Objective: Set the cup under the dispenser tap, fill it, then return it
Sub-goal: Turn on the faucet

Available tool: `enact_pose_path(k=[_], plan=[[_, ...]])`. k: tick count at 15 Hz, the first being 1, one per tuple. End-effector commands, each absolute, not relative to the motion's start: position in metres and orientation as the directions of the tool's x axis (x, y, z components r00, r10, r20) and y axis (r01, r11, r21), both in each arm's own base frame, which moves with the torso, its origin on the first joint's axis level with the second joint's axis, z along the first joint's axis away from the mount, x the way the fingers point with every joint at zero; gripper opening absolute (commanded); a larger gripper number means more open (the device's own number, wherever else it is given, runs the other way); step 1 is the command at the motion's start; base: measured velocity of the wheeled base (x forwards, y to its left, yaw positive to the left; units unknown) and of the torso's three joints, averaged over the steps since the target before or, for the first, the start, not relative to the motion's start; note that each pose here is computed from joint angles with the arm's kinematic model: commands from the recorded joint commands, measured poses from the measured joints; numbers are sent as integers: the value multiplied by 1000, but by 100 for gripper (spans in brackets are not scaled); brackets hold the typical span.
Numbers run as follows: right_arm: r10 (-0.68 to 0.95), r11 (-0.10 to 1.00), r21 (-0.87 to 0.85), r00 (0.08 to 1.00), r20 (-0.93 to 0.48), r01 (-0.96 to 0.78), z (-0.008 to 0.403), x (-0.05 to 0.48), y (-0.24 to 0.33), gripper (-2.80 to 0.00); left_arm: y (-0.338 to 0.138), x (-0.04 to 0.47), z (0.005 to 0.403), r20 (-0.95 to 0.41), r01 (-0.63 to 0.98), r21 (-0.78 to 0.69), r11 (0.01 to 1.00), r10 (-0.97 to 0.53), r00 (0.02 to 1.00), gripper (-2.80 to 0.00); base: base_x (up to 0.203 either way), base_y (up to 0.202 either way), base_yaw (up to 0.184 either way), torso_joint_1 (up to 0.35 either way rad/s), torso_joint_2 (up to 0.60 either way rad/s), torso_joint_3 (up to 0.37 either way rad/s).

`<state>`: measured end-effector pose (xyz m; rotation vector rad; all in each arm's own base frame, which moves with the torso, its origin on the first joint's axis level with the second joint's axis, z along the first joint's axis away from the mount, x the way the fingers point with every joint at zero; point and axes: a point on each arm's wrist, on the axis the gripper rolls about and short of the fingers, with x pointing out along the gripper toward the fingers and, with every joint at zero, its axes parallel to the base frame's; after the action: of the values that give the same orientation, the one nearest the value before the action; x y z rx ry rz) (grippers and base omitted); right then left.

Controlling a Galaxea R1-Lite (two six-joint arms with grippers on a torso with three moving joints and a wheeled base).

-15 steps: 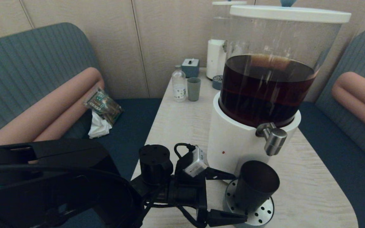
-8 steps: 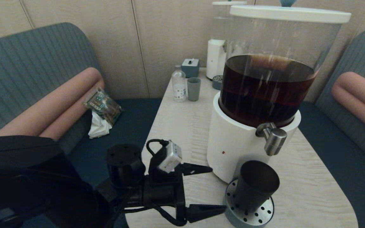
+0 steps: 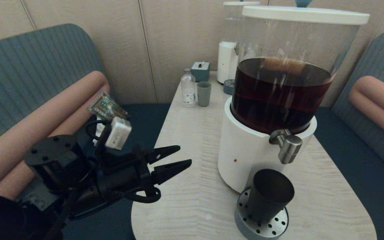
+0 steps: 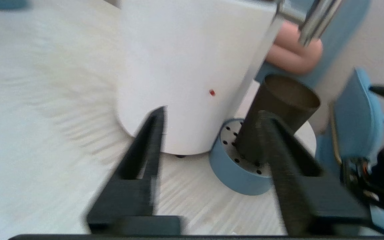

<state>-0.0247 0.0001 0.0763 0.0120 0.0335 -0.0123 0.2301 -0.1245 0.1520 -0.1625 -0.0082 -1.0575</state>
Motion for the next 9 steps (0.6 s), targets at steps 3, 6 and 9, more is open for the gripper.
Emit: enact_pose_path(k=[3,6,9], plan=[[-12,1000,12,999,-32,13,76,-25,0,-280,-105,206,184,208,788,-142,600,-760,616,-280,0,0,0,0,0,0],[-12,1000,12,999,-32,13,76,-25,0,-280,-86,191,208,305,689,-158,707,-629,715,-280,0,0,0,0,0,0],[-12,1000,12,999,-34,13,76,-25,0,-280,-58,165,232,382,594,-153,790,-507,773,-280,0,0,0,0,0,0]])
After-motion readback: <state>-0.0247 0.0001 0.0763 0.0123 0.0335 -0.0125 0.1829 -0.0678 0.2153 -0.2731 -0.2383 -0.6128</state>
